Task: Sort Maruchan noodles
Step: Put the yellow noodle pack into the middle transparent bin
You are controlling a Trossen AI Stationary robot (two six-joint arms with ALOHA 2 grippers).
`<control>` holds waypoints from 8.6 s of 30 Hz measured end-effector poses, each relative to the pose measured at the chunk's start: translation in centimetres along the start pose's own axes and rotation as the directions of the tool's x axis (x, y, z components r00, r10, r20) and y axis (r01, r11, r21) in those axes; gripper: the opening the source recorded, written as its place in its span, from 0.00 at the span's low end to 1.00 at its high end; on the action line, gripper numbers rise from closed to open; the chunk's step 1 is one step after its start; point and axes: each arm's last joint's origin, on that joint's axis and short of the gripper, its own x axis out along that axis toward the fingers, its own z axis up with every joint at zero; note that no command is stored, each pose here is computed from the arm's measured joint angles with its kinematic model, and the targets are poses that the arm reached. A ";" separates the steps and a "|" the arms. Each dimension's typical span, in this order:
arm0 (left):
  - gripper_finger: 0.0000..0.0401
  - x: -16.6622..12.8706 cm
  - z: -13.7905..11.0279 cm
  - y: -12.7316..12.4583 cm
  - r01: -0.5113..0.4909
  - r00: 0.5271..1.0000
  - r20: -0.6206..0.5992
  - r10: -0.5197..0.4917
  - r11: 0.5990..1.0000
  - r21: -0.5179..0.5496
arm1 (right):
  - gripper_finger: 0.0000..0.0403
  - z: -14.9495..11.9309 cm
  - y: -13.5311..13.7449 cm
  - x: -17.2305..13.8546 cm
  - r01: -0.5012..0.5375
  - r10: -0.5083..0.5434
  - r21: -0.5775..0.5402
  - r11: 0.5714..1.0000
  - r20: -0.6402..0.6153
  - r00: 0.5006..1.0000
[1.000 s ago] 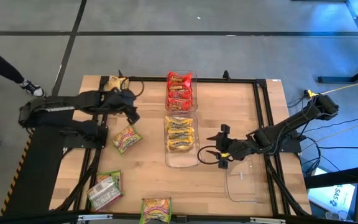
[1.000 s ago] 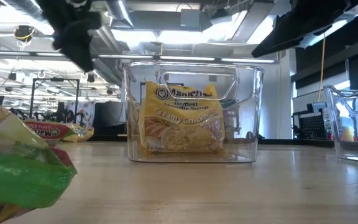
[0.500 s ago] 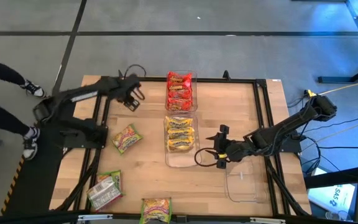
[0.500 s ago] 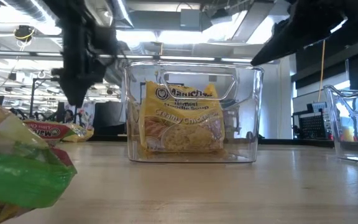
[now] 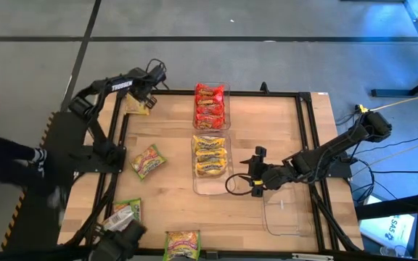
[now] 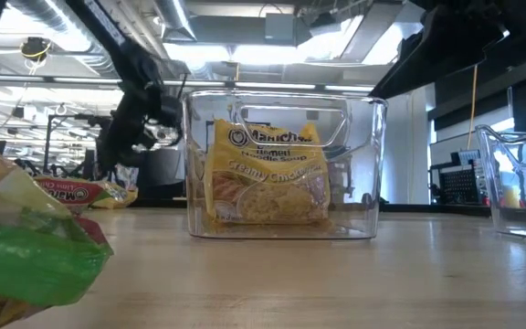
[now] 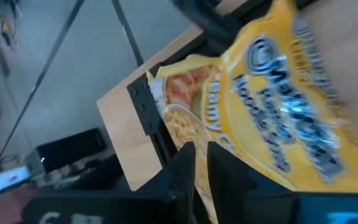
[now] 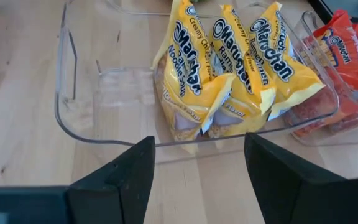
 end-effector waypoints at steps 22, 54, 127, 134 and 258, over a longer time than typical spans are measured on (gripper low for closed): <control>0.08 -3.7 -1.9 -9.6 0.298 0.953 -0.065 -0.296 0.882 0.364 | 0.55 0.0 0.0 0.0 0.010 -0.010 0.000 1.000 0.003 1.000; 0.08 -16.7 -16.7 -21.9 0.579 0.805 -0.212 -0.554 0.656 0.485 | 0.55 0.0 0.0 0.0 -0.006 0.006 0.003 1.000 -0.001 1.000; 0.08 -21.5 -37.6 -26.8 0.776 0.303 0.050 -0.952 0.277 0.566 | 0.55 0.6 14.9 6.4 -0.351 0.371 0.168 0.921 -0.112 0.922; 0.08 -21.5 -36.4 -29.6 0.774 0.204 0.037 -0.978 0.184 0.605 | 0.55 0.6 14.7 6.6 -0.325 0.363 0.258 0.910 -0.113 0.925; 0.08 -22.9 -38.2 -27.3 0.554 0.117 0.214 -0.970 0.242 0.797 | 0.26 0.0 15.1 13.2 -0.319 0.244 0.558 0.766 0.206 0.948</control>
